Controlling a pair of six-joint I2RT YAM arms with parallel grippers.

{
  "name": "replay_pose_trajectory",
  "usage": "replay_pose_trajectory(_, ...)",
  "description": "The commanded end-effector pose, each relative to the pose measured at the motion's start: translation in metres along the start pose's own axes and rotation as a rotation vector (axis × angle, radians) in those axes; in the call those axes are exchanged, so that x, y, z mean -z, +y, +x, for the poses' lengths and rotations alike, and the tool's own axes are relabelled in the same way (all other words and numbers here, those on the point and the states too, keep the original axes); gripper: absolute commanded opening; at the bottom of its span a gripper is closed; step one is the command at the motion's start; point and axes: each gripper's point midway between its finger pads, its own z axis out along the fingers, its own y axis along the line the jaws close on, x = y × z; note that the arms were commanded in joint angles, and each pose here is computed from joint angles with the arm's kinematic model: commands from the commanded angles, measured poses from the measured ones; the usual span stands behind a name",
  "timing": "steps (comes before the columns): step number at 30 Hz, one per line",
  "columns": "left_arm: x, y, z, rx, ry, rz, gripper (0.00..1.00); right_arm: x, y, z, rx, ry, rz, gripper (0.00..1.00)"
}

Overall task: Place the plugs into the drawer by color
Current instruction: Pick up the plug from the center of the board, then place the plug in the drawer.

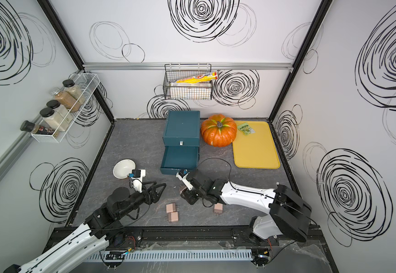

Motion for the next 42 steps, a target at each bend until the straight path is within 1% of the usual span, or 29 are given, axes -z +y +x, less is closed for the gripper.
replay_pose_trajectory(1,0.005,0.013,-0.007,0.059,-0.065,-0.033,0.82,0.024,0.017,-0.053,-0.012,-0.071,-0.039,0.30)
replay_pose_trajectory(3,0.004,0.017,-0.005,0.077,-0.063,-0.039,0.82,0.024,0.022,-0.080,0.016,-0.085,-0.064,0.30)
replay_pose_trajectory(5,0.004,0.026,-0.006,0.105,-0.077,-0.076,0.81,0.014,0.013,-0.101,0.076,-0.051,-0.038,0.30)
replay_pose_trajectory(7,0.003,0.036,-0.009,0.139,-0.097,-0.119,0.81,0.000,-0.002,-0.115,0.110,0.014,-0.010,0.30)
replay_pose_trajectory(9,0.000,0.034,-0.015,0.158,-0.106,-0.090,0.81,-0.014,-0.019,-0.126,0.129,0.074,0.016,0.30)
replay_pose_trajectory(10,-0.002,0.031,-0.016,0.168,-0.099,-0.075,0.81,-0.021,-0.027,-0.127,0.139,0.088,0.035,0.30)
replay_pose_trajectory(11,-0.004,0.027,-0.017,0.178,-0.088,-0.047,0.81,-0.024,-0.032,-0.140,0.156,0.075,0.049,0.31)
replay_pose_trajectory(12,-0.006,0.025,-0.017,0.180,-0.077,-0.029,0.81,-0.031,-0.034,-0.142,0.176,0.088,0.043,0.31)
replay_pose_trajectory(13,-0.008,0.026,-0.015,0.185,-0.070,-0.026,0.81,-0.037,-0.035,-0.141,0.190,0.108,0.032,0.31)
replay_pose_trajectory(15,-0.013,0.030,-0.007,0.185,-0.046,-0.024,0.81,-0.042,-0.043,-0.139,0.205,0.145,0.057,0.31)
replay_pose_trajectory(19,-0.018,0.032,0.001,0.180,-0.001,-0.023,0.81,-0.044,-0.053,-0.138,0.238,0.140,0.070,0.32)
replay_pose_trajectory(22,-0.019,0.030,0.000,0.177,0.002,-0.014,0.81,-0.053,-0.062,-0.128,0.256,0.188,0.101,0.33)
replay_pose_trajectory(26,-0.020,0.027,0.000,0.180,0.006,0.000,0.81,-0.069,-0.074,-0.118,0.268,0.238,0.116,0.38)
replay_pose_trajectory(29,-0.019,0.026,0.001,0.173,0.012,0.009,0.81,-0.077,-0.091,-0.108,0.268,0.304,0.174,0.41)
replay_pose_trajectory(33,-0.018,0.026,0.002,0.169,0.009,0.010,0.81,-0.082,-0.102,-0.110,0.258,0.305,0.192,0.45)
replay_pose_trajectory(35,-0.017,0.025,0.001,0.163,0.010,0.013,0.81,-0.083,-0.105,-0.110,0.258,0.314,0.197,0.49)
replay_pose_trajectory(38,-0.017,0.027,0.004,0.164,0.019,0.008,0.81,-0.082,-0.106,-0.108,0.265,0.334,0.206,0.58)
replay_pose_trajectory(42,-0.016,0.025,0.002,0.156,0.013,0.012,0.81,-0.071,-0.096,-0.120,0.247,0.286,0.181,0.64)
